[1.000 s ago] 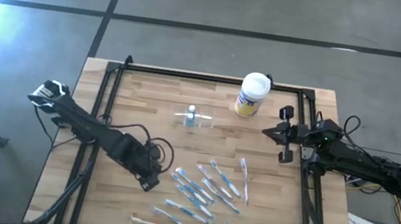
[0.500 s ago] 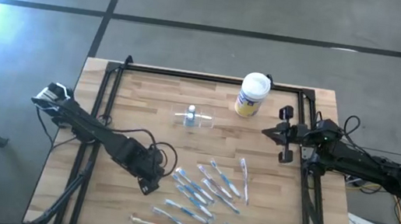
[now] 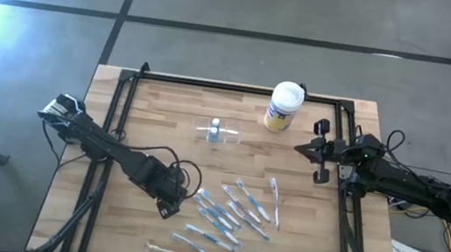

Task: Pick & Place toothbrushing station
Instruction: Put the blue mouthwash into the middle section of the transparent organizer

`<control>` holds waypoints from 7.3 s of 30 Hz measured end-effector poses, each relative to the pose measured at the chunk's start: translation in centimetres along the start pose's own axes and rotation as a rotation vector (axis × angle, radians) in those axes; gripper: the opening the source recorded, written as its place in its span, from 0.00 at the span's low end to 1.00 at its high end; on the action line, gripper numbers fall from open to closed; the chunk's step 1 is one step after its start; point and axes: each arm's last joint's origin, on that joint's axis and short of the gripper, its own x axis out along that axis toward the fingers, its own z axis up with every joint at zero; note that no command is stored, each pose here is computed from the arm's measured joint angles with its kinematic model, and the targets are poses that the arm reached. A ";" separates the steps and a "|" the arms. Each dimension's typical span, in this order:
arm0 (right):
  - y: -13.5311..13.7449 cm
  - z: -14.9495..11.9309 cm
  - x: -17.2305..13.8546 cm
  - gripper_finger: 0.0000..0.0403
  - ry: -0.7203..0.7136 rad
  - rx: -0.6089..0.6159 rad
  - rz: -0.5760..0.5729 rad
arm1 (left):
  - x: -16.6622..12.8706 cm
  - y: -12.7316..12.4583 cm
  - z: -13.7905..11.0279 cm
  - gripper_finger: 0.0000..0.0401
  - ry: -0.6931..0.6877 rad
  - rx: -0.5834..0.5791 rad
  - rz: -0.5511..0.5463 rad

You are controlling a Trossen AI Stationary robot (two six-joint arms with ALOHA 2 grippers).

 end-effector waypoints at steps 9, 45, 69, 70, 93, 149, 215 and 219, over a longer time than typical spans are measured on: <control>-0.1 -0.1 0.0 0.02 0.008 -0.001 -0.033 | 0.0 0.2 0.0 0.54 0.005 0.016 0.019; -0.1 -0.1 0.0 0.02 0.011 0.000 -0.051 | 0.4 0.3 0.3 0.24 -0.010 0.049 0.018; -0.1 -0.1 0.0 0.02 0.015 0.002 -0.050 | -11.2 0.9 3.1 0.24 -0.101 0.345 0.198; -0.1 -0.1 0.0 0.02 0.015 0.002 -0.050 | -11.8 1.2 3.3 0.24 -0.108 0.344 0.206; 0.0 -2.1 0.2 0.02 0.105 0.172 -0.036 | -15.0 8.3 9.9 0.24 -0.135 0.528 0.374; 0.1 -2.9 0.1 0.02 0.134 0.147 -0.034 | -10.0 7.1 23.6 0.24 -0.257 0.844 0.536; 0.1 -2.9 0.1 0.02 0.131 0.110 -0.040 | -6.1 7.0 23.7 0.24 0.058 1.769 0.610; 0.1 -2.9 0.1 0.02 0.131 0.103 -0.039 | -5.6 7.1 23.7 0.24 0.078 1.827 0.626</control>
